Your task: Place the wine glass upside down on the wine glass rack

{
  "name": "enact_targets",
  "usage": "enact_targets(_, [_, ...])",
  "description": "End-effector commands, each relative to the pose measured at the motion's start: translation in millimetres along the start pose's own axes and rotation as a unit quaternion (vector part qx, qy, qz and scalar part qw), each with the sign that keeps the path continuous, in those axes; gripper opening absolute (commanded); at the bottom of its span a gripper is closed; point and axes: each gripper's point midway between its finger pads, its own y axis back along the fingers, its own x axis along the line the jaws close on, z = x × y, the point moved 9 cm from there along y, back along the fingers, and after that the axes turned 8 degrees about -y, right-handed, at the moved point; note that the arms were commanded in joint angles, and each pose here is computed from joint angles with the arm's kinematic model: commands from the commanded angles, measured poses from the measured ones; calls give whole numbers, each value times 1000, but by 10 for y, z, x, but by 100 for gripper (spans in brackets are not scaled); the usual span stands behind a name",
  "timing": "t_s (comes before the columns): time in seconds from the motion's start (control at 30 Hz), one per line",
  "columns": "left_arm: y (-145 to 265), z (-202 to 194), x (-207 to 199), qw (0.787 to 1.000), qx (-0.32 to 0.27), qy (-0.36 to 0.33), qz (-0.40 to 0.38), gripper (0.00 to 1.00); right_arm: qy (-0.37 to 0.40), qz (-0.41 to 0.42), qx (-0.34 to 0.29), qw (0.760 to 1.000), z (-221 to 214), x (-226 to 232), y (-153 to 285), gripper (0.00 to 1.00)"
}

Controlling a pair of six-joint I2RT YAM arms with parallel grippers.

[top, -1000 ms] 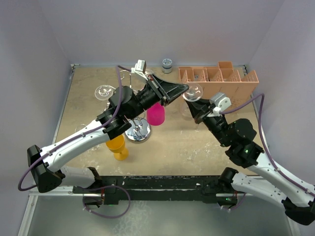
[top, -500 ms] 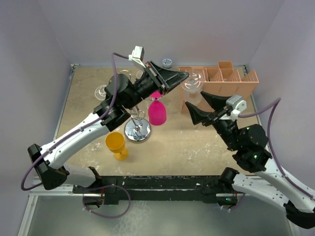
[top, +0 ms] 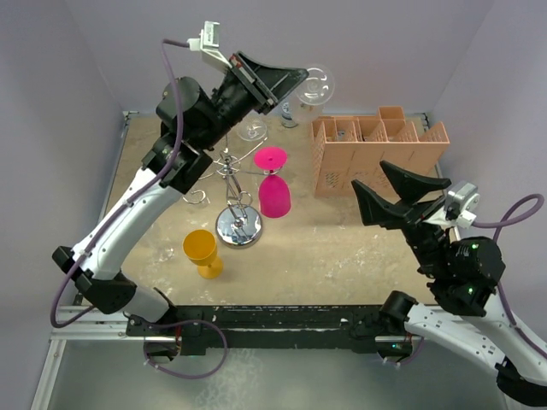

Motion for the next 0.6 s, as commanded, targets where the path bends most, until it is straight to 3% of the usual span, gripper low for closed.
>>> enact_targets(0.0, [-104, 196, -81, 996, -7, -80, -40, 0, -18, -1, -17, 1000, 61, 15, -7, 74])
enact_targets(0.23, [-166, 546, 312, 993, -39, -109, 15, 0, -27, 0, -12, 1000, 8, 28, -34, 74])
enact_targets(0.57, [16, 1139, 847, 990, -88, -96, 49, 0, -35, 2, 1, 999, -96, 45, -77, 74])
